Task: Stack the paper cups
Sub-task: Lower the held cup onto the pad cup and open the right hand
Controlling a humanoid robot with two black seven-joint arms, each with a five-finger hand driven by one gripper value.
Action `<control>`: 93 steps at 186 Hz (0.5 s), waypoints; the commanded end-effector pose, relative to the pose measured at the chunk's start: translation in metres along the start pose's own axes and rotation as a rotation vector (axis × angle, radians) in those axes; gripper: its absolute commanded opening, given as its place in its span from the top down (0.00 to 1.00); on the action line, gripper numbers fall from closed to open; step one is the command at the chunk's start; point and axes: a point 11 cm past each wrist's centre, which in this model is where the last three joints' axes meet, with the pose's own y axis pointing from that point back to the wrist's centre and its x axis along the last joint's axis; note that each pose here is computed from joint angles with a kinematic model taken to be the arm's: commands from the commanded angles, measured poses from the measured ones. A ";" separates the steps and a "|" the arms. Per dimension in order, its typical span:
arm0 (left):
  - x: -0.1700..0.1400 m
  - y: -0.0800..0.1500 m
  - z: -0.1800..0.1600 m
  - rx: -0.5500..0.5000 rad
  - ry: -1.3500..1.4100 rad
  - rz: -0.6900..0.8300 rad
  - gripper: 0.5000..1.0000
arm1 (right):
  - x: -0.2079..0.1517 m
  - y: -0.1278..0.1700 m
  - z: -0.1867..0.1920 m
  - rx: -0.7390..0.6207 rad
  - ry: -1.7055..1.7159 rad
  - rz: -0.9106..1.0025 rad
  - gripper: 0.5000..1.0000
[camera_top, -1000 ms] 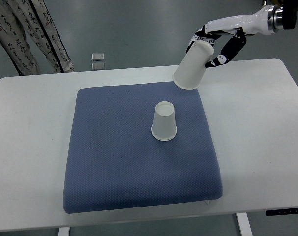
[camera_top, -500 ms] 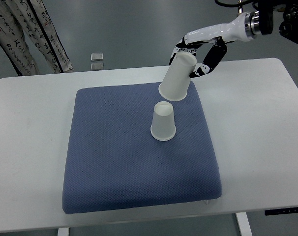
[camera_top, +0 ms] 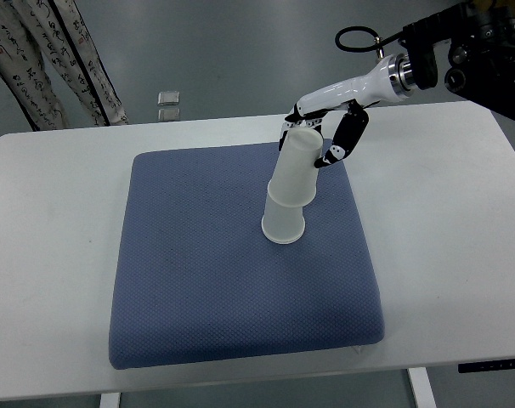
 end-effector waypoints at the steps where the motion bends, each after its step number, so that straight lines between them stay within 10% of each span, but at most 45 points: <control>1: 0.000 0.000 0.000 0.000 0.000 0.000 0.00 | -0.003 -0.004 0.001 -0.004 0.000 -0.010 0.93; 93: 0.000 0.000 0.000 0.000 0.000 0.000 0.00 | -0.007 -0.017 -0.006 0.012 0.004 -0.028 0.85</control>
